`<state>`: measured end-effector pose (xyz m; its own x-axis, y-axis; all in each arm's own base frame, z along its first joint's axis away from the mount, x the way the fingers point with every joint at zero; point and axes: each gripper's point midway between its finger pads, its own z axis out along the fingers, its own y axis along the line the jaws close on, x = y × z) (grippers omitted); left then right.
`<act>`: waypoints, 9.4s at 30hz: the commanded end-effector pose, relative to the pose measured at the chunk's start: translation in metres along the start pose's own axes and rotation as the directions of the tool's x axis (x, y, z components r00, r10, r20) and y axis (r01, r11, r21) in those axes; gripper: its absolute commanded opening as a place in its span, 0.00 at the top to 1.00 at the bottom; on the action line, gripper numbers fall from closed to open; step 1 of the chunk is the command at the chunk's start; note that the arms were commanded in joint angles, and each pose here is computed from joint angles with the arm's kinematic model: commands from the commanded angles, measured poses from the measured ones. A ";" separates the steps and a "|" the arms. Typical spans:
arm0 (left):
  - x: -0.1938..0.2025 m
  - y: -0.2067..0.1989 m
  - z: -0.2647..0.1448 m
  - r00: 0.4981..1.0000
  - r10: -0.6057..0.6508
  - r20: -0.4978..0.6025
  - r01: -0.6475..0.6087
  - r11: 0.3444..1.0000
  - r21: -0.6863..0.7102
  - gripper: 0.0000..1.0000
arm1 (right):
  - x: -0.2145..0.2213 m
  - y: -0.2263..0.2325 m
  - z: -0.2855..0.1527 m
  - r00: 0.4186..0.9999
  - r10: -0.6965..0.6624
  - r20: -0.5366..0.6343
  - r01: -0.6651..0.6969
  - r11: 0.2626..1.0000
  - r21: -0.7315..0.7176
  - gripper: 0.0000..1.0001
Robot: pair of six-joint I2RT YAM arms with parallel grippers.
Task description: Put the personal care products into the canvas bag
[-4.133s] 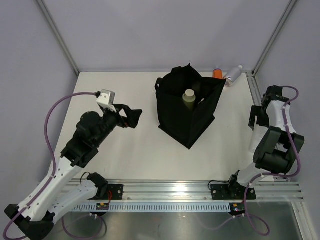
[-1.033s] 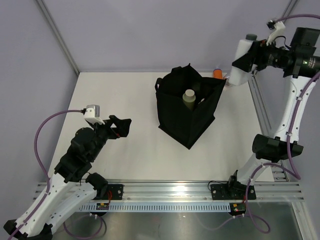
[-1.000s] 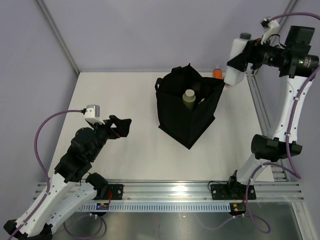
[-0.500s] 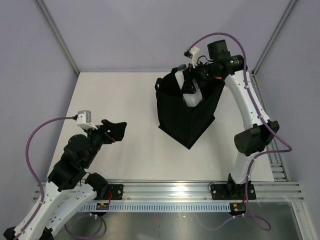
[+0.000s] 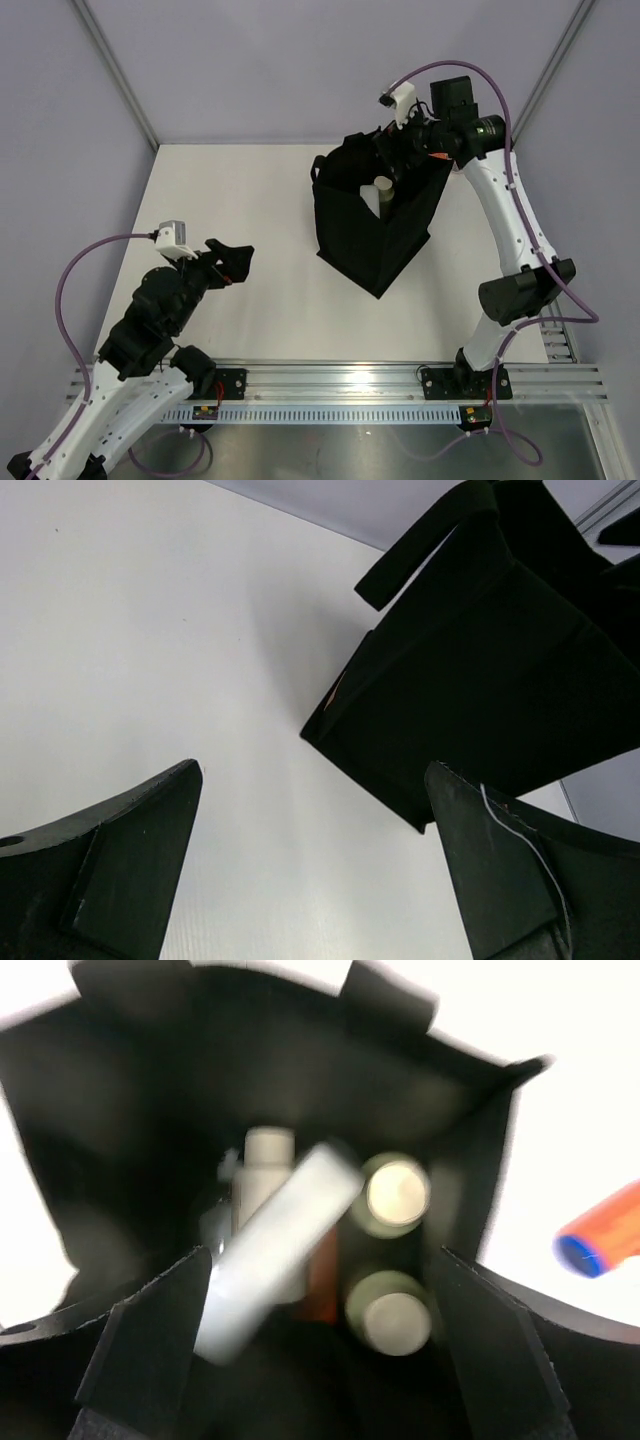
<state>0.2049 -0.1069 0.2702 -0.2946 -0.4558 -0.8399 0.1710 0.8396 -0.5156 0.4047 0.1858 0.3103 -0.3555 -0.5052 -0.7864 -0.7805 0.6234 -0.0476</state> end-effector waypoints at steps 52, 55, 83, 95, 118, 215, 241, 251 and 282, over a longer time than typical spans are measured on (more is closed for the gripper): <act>0.043 0.009 0.052 0.990 -0.013 -0.142 -0.002 0.994 -0.108 0.01 | 0.206 -0.305 0.152 0.806 0.590 0.048 -0.516 0.660 0.547 0.28; 0.041 0.006 0.053 0.990 -0.010 -0.141 -0.005 0.995 -0.102 0.01 | 0.217 -0.299 0.157 0.798 0.603 0.008 -0.510 0.668 0.542 0.39; 0.037 0.011 0.039 0.997 -0.014 -0.075 0.010 0.998 -0.059 0.01 | 0.348 -0.112 0.027 0.540 0.750 -0.383 -0.564 0.660 0.497 0.30; 0.033 0.013 0.027 0.998 -0.054 -0.043 0.052 0.997 -0.048 0.01 | 0.331 -0.157 0.045 0.537 0.743 -0.400 -0.559 0.668 0.490 0.49; 0.031 0.014 0.017 0.997 -0.073 -0.024 0.072 0.997 -0.034 0.01 | 0.057 -0.171 -0.138 0.636 0.640 0.431 -0.675 0.732 -0.094 1.00; 0.047 0.020 0.023 0.987 -0.133 -0.093 0.124 0.987 -0.100 0.01 | 0.178 -0.367 0.074 0.490 0.608 0.624 -0.802 0.034 0.597 0.01; 0.039 -0.004 0.056 0.984 -0.105 -0.142 0.093 0.991 -0.092 0.01 | 0.265 -0.351 0.111 0.033 0.843 0.537 -0.945 -0.149 0.292 0.46; 0.033 -0.011 0.052 0.993 -0.075 -0.095 0.075 0.997 -0.013 0.01 | 0.281 -0.281 0.059 0.047 0.955 0.294 -0.941 -0.056 0.333 0.53; 0.041 0.008 -0.004 0.976 -0.218 -0.013 0.218 0.973 0.075 0.01 | 0.389 -0.170 -0.023 0.473 0.785 -0.401 -0.540 0.618 0.571 0.11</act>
<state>0.1901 -0.1191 0.2291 -0.3514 -0.5971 -0.7211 0.1781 0.7135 -0.6776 0.3853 -0.1282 0.0346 -0.9827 0.0828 -0.1657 0.0690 0.9938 0.0876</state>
